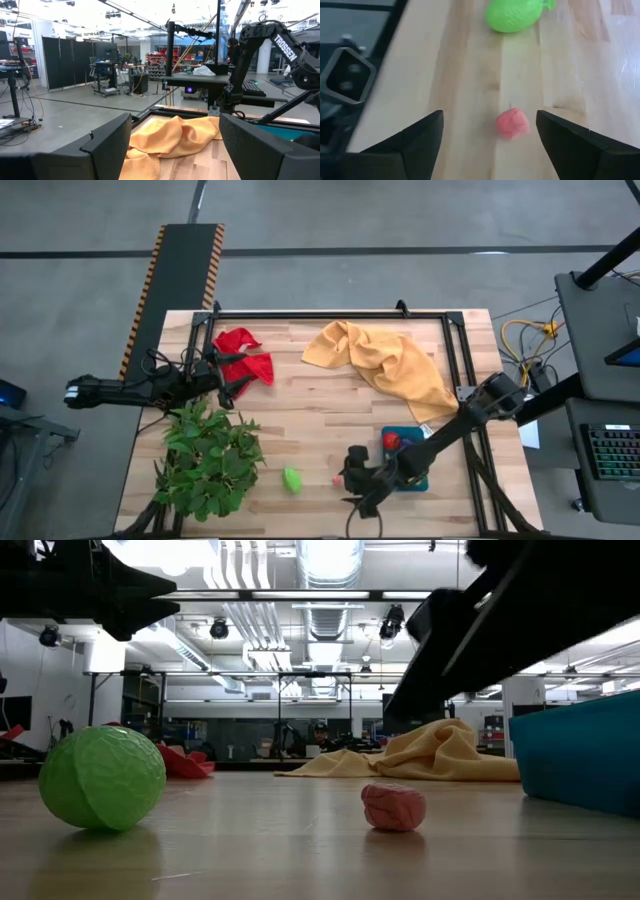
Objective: Pick and placing Produce into tupperware
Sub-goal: Put the pink peach into the blue bin
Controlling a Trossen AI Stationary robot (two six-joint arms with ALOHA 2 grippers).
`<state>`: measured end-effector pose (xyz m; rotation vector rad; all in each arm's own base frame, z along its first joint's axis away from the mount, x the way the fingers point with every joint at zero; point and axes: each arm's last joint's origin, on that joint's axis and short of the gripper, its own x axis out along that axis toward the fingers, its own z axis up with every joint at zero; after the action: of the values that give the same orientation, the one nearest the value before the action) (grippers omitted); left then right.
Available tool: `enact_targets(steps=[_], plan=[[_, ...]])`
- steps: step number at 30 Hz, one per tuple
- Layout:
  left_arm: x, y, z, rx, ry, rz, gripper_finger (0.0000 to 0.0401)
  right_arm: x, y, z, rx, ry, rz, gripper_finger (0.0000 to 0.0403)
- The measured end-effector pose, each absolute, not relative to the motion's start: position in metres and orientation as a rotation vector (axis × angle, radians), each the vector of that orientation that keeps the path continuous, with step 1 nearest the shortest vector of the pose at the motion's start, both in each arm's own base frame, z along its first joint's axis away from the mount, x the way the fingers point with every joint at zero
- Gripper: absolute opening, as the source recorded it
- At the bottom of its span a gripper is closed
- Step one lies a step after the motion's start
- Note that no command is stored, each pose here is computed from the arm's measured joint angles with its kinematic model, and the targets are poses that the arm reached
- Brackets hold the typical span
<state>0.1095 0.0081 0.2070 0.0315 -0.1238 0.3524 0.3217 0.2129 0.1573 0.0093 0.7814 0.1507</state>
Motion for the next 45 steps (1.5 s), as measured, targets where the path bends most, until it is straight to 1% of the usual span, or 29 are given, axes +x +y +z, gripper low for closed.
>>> enact_targets(steps=[5,12,27,34,45], plan=[[0.109,0.008,0.207,0.032,-0.124,0.352,0.0288,0.332,0.207,0.143,0.003,0.813,0.119,0.0296],[0.109,0.008,0.207,0.032,-0.124,0.352,0.0288,0.341,0.197,0.122,0.029,0.884,0.125,0.0284],[0.109,0.008,0.207,0.032,-0.124,0.352,0.0288,0.345,0.190,0.121,0.055,0.896,0.139,0.0251],[0.109,0.008,0.207,0.032,-0.124,0.352,0.0288,0.345,0.191,0.121,0.066,0.906,0.164,0.0219],[0.109,0.008,0.207,0.032,-0.124,0.352,0.0288,0.347,0.188,0.121,0.074,0.900,0.162,0.0153]])
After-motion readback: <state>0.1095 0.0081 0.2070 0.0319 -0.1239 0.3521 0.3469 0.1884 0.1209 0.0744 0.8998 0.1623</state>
